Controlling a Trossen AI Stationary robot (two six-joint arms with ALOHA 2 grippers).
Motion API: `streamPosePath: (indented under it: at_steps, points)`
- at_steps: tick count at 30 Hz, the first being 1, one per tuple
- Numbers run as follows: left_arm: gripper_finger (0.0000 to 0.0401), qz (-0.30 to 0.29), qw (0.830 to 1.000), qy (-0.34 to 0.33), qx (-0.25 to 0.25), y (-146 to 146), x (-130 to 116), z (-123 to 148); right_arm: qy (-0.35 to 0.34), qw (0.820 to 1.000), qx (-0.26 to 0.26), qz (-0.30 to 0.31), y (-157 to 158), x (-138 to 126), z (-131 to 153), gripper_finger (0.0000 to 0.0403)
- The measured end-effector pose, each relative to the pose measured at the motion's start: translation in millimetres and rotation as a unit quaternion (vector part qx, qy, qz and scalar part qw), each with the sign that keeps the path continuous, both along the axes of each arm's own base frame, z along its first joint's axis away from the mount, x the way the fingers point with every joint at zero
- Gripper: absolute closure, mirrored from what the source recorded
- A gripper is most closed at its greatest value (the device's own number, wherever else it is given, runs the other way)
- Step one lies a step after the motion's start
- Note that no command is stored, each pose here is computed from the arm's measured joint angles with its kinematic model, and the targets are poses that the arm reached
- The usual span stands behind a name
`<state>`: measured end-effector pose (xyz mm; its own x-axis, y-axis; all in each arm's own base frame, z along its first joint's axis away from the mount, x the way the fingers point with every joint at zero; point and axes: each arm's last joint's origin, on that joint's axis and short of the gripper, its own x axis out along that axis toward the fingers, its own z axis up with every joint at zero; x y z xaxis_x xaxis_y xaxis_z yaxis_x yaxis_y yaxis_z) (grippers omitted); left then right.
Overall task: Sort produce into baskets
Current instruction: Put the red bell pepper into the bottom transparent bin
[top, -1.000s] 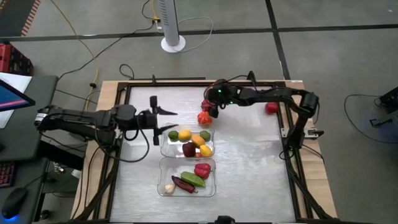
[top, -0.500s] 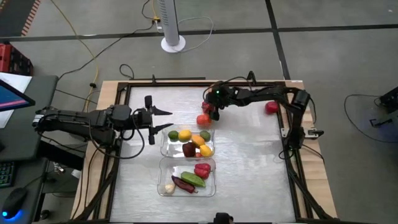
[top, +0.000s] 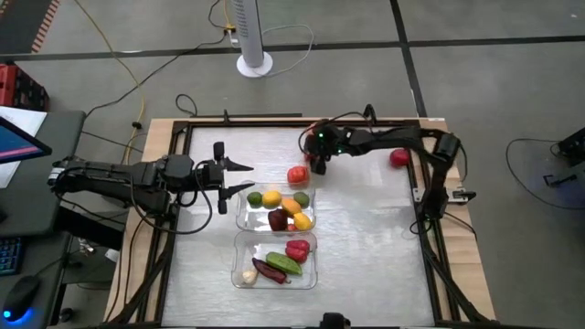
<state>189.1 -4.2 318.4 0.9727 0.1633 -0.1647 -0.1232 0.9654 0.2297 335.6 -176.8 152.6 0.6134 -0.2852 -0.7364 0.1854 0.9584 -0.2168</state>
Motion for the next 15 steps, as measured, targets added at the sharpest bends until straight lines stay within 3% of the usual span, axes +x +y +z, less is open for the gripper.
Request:
streamPosePath:
  at_steps: [4, 8, 12, 15]
  points:
    - [0.0223, 0.001, 1.0, 0.0, 0.003, 0.1, 0.0, 0.0, -0.002, 1.0, -0.03, -0.01, 12.0, -6.6, 36.3, 0.0062]
    - [0.0223, 0.001, 1.0, 0.0, 0.003, 0.0, 0.0, 0.0, -0.066, 0.998, -0.019, 0.001, 41.2, -12.5, 82.5, 0.0058]
    - [0.0223, -0.001, 1.0, -0.001, 0.001, -0.5, -0.1, 0.3, -0.145, 0.987, 0.041, 0.06, 83.1, -15.8, 119.8, 0.0058]
    - [0.0223, 0.0, 1.0, -0.003, 0.0, -0.6, -0.9, 1.9, -0.174, 0.974, 0.101, 0.105, 118.7, -13.7, 131.7, 0.0056]
